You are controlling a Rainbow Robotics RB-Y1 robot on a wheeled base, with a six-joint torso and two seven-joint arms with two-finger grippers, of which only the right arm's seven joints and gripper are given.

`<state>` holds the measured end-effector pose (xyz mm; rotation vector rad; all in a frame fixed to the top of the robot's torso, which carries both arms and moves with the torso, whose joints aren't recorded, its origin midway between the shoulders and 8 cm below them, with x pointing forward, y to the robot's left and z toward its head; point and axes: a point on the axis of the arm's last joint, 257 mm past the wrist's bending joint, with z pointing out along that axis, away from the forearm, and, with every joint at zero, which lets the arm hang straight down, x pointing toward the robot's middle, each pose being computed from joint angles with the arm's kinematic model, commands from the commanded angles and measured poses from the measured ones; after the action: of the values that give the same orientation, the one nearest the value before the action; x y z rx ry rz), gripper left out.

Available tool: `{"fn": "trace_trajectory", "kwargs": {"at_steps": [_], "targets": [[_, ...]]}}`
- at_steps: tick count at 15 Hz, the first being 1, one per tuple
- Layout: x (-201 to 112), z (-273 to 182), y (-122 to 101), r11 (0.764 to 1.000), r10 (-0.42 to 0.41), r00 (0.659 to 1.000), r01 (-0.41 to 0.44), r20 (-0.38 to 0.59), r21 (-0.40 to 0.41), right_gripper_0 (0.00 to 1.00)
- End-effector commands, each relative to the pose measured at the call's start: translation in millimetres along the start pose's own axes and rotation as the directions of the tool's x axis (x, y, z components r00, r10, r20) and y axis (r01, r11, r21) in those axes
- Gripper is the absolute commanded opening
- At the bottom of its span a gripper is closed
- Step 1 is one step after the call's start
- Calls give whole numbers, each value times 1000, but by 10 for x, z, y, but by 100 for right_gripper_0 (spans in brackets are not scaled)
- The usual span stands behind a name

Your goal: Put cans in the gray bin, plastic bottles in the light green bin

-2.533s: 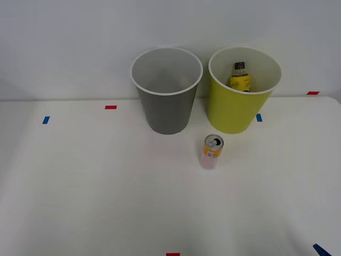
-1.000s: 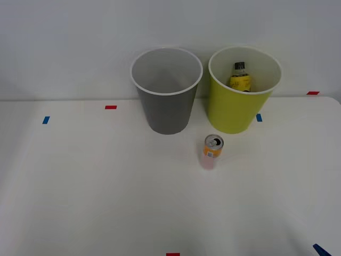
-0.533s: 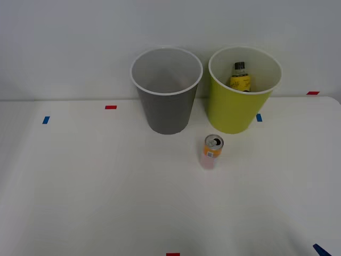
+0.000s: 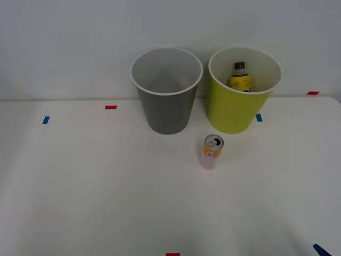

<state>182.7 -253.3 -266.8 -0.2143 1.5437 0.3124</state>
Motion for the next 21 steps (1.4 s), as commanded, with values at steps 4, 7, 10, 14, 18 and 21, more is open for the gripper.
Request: {"fn": "trace_trajectory", "kwargs": {"at_steps": [4, 7, 10, 14, 18, 21], "targets": [[0, 0, 0, 1000, 0, 1000, 0, 0, 0, 100], [107, -8, 27, 1000, 17, 1000, -17, -16, 8, 100], [10, -55, 69, 999, -4, 1000, 4, 21, -33, 100], [-3, -27, 125, 997, -16, 1000, 17, 27, -72, 100], [-60, 141, 286, 994, 27, 997, -19, 75, -105, 100], [-94, 315, 276, 994, 13, 995, -2, 102, -109, 100]]}}
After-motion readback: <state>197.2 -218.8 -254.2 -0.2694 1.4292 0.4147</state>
